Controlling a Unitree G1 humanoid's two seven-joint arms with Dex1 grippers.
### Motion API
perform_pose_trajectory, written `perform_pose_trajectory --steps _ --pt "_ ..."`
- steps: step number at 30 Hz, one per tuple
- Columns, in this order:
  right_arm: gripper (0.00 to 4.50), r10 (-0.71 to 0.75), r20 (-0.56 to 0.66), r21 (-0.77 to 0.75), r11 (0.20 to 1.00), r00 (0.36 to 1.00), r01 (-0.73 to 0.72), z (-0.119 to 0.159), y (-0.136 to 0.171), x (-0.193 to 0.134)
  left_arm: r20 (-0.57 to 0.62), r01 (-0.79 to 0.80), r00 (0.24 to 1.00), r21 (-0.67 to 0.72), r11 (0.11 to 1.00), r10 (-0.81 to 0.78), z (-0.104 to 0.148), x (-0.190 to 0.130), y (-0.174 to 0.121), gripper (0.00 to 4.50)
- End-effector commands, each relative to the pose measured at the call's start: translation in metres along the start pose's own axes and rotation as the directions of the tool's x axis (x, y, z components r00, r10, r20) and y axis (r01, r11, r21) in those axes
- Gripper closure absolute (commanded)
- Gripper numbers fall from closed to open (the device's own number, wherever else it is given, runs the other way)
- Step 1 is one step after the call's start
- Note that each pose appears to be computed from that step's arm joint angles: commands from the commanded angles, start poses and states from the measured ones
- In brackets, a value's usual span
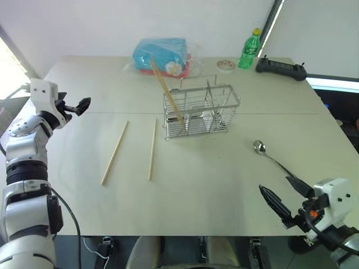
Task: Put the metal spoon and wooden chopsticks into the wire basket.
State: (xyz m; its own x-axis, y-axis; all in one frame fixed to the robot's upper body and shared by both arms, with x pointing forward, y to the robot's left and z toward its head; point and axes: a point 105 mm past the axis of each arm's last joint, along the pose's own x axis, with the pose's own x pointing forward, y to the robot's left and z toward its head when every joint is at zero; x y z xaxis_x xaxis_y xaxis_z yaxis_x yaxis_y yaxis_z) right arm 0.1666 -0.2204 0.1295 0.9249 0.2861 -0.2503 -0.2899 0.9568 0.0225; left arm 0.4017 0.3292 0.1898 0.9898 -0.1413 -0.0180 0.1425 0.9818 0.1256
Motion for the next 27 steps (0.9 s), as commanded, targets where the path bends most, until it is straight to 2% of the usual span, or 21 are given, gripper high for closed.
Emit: perform_pose_trajectory --steps 1,16,22,25,27 --pt "0.0 0.003 0.044 -0.028 1.0 0.999 -0.001 0.01 0.005 -0.001 0.075 -0.003 0.997 0.025 1.0 0.001 0.024 0.002 0.002 0.02" --pt "0.0 0.014 0.033 -0.08 0.997 0.999 -0.011 0.013 -0.008 0.0 0.062 0.053 0.997 0.033 0.998 -0.055 0.024 0.008 -0.01 0.02" --pt "0.0 0.039 0.022 -0.125 0.992 0.999 -0.036 0.021 -0.018 0.003 0.023 0.16 0.987 0.053 0.986 -0.162 0.021 0.001 -0.02 0.02" --pt "0.0 0.044 0.017 -0.154 0.987 0.999 -0.041 0.028 -0.027 0.006 0.017 0.265 0.964 0.051 0.963 -0.266 0.027 -0.004 -0.033 0.02" --pt "0.0 0.046 0.007 -0.185 0.982 0.999 -0.043 0.032 -0.036 0.008 -0.003 0.392 0.92 0.064 0.918 -0.393 0.032 -0.014 -0.051 0.02"
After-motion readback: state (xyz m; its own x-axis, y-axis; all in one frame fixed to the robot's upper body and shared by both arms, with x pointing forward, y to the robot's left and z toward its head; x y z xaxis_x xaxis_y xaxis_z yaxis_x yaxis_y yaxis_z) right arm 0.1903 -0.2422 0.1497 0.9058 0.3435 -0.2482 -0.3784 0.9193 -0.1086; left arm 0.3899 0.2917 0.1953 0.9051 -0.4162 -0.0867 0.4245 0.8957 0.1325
